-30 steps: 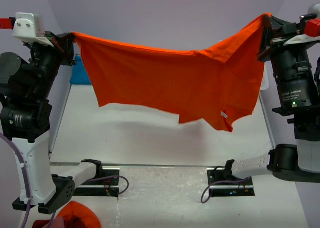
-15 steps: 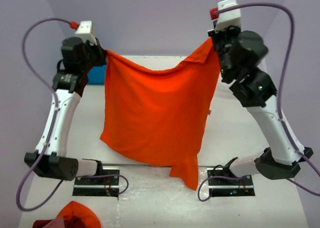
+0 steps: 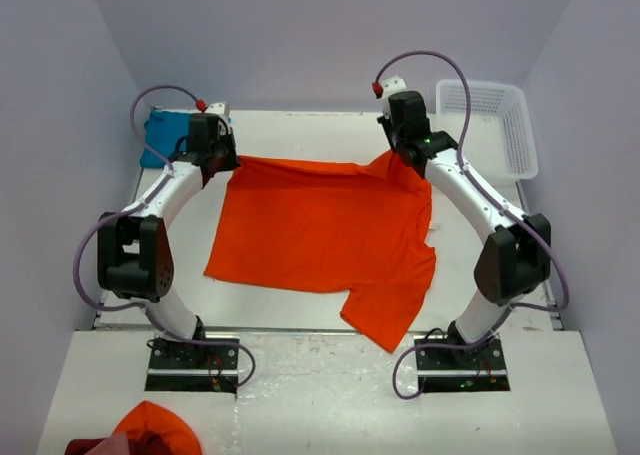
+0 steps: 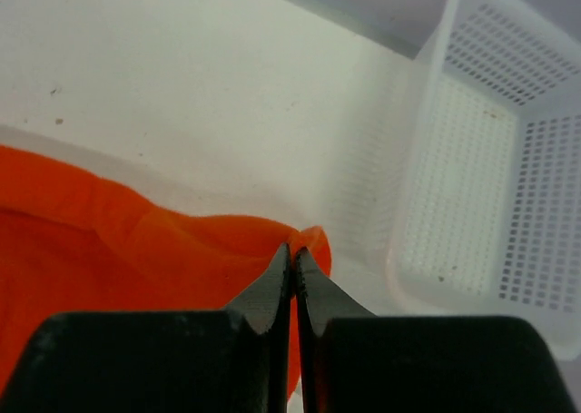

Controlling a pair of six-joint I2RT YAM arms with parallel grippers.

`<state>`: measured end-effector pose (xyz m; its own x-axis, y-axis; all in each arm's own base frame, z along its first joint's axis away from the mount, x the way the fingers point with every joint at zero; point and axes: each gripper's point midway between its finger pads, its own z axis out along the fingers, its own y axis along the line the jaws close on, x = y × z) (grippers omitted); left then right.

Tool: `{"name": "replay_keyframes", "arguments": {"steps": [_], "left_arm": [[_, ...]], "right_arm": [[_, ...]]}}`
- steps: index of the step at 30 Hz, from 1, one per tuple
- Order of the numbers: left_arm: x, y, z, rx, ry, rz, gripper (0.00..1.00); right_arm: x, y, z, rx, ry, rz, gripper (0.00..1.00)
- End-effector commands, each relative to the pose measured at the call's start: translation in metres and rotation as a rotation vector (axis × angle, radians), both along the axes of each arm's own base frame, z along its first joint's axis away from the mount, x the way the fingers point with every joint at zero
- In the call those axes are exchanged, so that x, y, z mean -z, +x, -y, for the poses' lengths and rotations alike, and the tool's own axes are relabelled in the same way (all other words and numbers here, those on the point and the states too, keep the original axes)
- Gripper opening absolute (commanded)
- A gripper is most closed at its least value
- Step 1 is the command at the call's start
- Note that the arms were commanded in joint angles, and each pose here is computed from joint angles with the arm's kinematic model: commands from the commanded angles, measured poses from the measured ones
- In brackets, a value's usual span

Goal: Fold and stack the t-shirts
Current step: Flatten out the tshirt

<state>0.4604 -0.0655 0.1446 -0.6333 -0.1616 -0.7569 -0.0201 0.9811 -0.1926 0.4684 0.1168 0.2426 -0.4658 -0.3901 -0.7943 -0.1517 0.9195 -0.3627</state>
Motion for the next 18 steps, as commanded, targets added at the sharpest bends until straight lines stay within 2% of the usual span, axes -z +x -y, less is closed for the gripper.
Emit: {"name": "replay_keyframes", "arguments": {"steps": [1, 10, 18], "left_arm": [[-0.019, 0.031, -0.002, 0.013, 0.033, 0.104, 0.0], [0.004, 0.06, -0.01, 0.009, 0.102, 0.063, 0.0], [0.018, 0.052, -0.035, -0.061, 0.147, 0.023, 0.0]], "right_arm": [[-0.009, 0.026, -0.014, -0.028, 0.115, 0.062, 0.0], [0.012, 0.055, -0.004, -0.002, 0.105, 0.024, 0.0], [-0.002, 0.047, 0.006, 0.03, 0.125, 0.034, 0.0]]}}
